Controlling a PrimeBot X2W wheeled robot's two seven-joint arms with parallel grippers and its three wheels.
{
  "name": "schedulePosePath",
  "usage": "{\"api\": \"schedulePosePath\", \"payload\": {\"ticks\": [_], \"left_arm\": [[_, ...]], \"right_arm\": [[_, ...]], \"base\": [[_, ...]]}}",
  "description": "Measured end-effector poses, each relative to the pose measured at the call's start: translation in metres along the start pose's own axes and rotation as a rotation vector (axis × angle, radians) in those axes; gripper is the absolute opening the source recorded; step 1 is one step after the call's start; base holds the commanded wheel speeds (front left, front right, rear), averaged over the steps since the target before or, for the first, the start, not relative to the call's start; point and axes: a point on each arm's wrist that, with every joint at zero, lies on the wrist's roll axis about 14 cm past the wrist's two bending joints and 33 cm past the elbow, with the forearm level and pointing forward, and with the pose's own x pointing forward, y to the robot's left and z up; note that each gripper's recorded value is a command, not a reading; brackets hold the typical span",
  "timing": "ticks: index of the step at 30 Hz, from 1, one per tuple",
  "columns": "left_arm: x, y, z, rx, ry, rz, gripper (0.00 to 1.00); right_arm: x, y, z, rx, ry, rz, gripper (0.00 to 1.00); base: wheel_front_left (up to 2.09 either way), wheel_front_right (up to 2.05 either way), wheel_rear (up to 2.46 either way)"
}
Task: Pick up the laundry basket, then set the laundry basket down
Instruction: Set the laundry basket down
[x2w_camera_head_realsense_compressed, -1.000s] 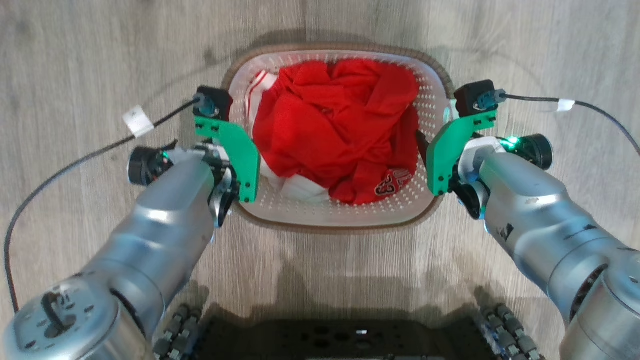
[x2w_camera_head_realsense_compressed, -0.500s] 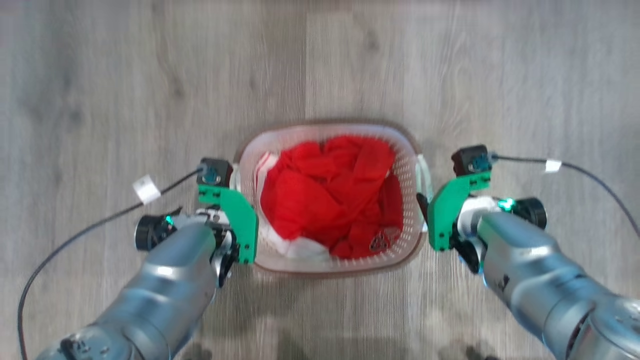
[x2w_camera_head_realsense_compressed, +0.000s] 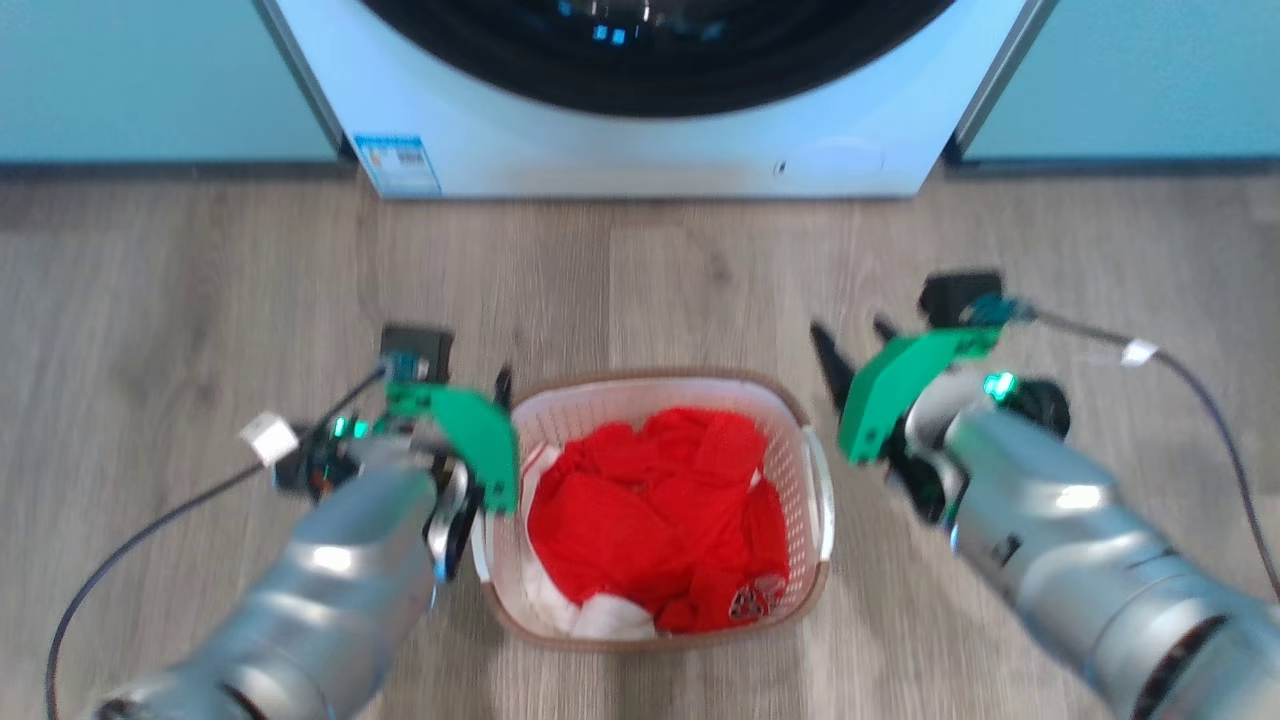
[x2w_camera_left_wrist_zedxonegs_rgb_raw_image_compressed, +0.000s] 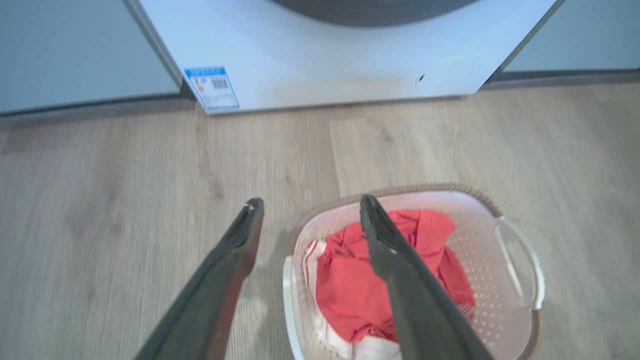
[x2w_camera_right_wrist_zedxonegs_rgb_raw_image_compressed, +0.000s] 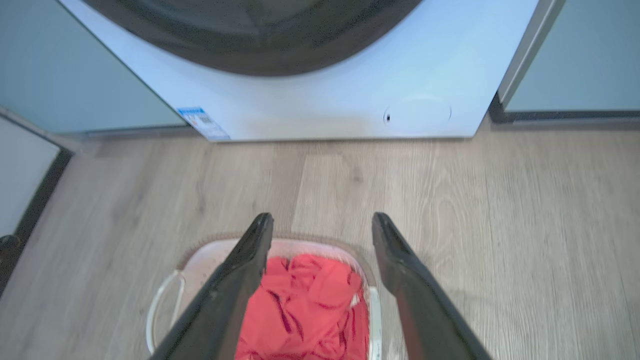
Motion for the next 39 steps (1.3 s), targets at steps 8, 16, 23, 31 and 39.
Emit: {"api": "schedulePosePath", "payload": {"ticks": [8,16,23,31,39], "left_arm": [[-0.047,-0.009,0.141,-0.019,-0.498,0.01,1.0],[-0.117,-0.001,0.137,-0.083,-0.71,0.092,1.0],[-0.157,0.005,0.15,-0.053,-0.843,0.131,1.0],[-0.156,0.001,0.105,-0.039,-0.737,0.119,1.0],[-0.16,-0.001,0.105,-0.04,-0.745,0.109,1.0]], "right_arm": [[-0.043,0.005,0.11,-0.046,-0.383,0.032,1.0],[-0.113,0.013,0.094,-0.077,-0.577,-0.021,1.0],[-0.154,0.024,0.11,-0.125,-0.709,-0.024,1.0],[-0.173,0.018,0.087,-0.152,-0.686,-0.069,1.0],[-0.178,0.006,0.071,-0.161,-0.649,-0.115,1.0]], "base": [[0.0,0.0,0.0],[0.0,0.0,0.0],[0.0,0.0,0.0],[0.0,0.0,0.0],[0.0,0.0,0.0]]}}
